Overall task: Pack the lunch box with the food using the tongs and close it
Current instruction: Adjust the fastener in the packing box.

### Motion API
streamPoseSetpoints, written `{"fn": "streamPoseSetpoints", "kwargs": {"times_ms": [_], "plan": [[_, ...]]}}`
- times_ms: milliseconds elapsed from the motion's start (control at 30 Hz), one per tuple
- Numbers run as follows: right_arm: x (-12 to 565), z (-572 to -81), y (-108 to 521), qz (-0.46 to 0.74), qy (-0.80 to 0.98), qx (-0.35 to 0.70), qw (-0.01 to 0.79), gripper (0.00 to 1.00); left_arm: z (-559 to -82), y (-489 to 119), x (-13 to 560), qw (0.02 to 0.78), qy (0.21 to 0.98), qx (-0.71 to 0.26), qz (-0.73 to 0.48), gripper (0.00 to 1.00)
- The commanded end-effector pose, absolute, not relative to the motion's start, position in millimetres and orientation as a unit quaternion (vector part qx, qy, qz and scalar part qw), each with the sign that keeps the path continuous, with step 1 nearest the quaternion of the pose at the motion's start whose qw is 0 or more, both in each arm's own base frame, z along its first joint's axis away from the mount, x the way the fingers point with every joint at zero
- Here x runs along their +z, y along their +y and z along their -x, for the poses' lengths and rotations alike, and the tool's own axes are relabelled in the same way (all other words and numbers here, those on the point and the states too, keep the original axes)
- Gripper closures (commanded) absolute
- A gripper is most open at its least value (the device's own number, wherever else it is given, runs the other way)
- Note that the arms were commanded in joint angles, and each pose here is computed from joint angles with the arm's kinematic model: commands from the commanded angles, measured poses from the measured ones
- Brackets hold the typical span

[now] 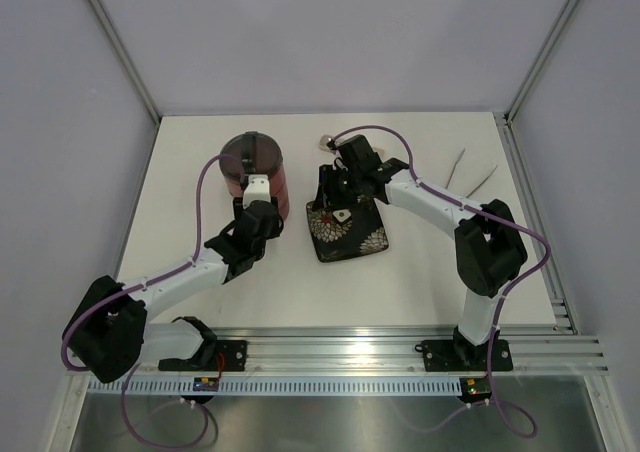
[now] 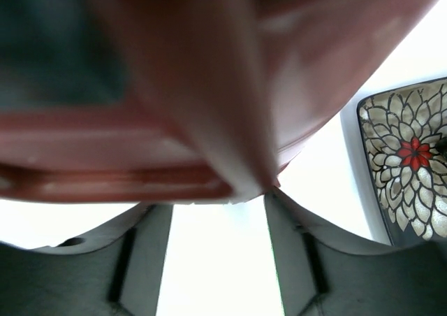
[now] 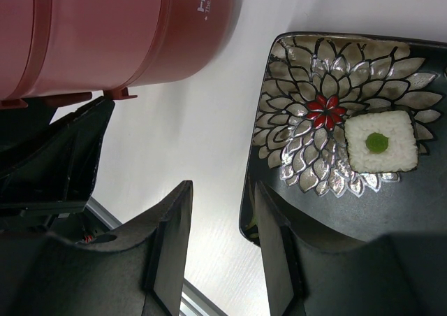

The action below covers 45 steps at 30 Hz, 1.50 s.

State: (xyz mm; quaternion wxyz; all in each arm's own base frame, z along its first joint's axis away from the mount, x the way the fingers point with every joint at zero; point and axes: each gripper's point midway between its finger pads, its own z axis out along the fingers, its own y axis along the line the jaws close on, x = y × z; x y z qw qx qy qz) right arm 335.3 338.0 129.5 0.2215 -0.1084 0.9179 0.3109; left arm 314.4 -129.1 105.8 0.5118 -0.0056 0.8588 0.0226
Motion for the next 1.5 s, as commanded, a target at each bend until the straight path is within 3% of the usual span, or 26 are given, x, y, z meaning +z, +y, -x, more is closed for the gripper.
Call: {"fn": "streamPoseSetpoints", "kwargs": {"times_ms": [0,167,300,467,567,733,833,1033,1233,1467], "plan": [[156.2,-338.3,342.5,0.119,0.902,0.327,0.254,0.51,-299.4,-124.3,78.5,0.464,0.885,0.040,-0.010,0.47],[157.9,-338.1,343.3,0.120,0.901,0.330,0.255,0.51,-298.9,-123.7,80.4,0.462,0.885,0.047,-0.011,0.52],[157.7,-337.7,343.2,0.121,0.901,0.330,0.254,0.51,-300.9,-120.6,86.8,0.470,0.881,0.055,-0.002,0.38],[153.9,-337.2,342.0,0.119,0.904,0.326,0.250,0.51,-304.7,-119.7,96.9,0.468,0.881,0.068,-0.010,0.30],[153.1,-338.8,338.9,0.120,0.907,0.315,0.253,0.51,-299.9,-129.2,110.6,0.460,0.887,0.037,-0.020,0.15],[155.8,-341.2,337.3,0.124,0.906,0.308,0.262,0.38,-277.7,-135.0,157.7,0.476,0.878,-0.042,-0.009,0.03],[157.1,-340.5,338.9,0.129,0.899,0.313,0.276,0.31,-263.8,-136.0,198.0,0.495,0.864,-0.091,0.005,0.01],[163.3,-323.2,357.8,0.175,0.865,0.321,0.343,0.25,-267.7,-94.5,269.2,0.536,0.835,-0.078,0.103,0.02],[164.7,-291.4,393.2,0.244,0.809,0.328,0.423,0.25,-322.9,-12.1,266.6,0.492,0.822,-0.111,0.263,0.05],[178.3,-284.6,413.6,0.249,0.747,0.296,0.541,0.21,-402.9,13.8,228.8,0.429,0.834,-0.154,0.312,0.05]]}}
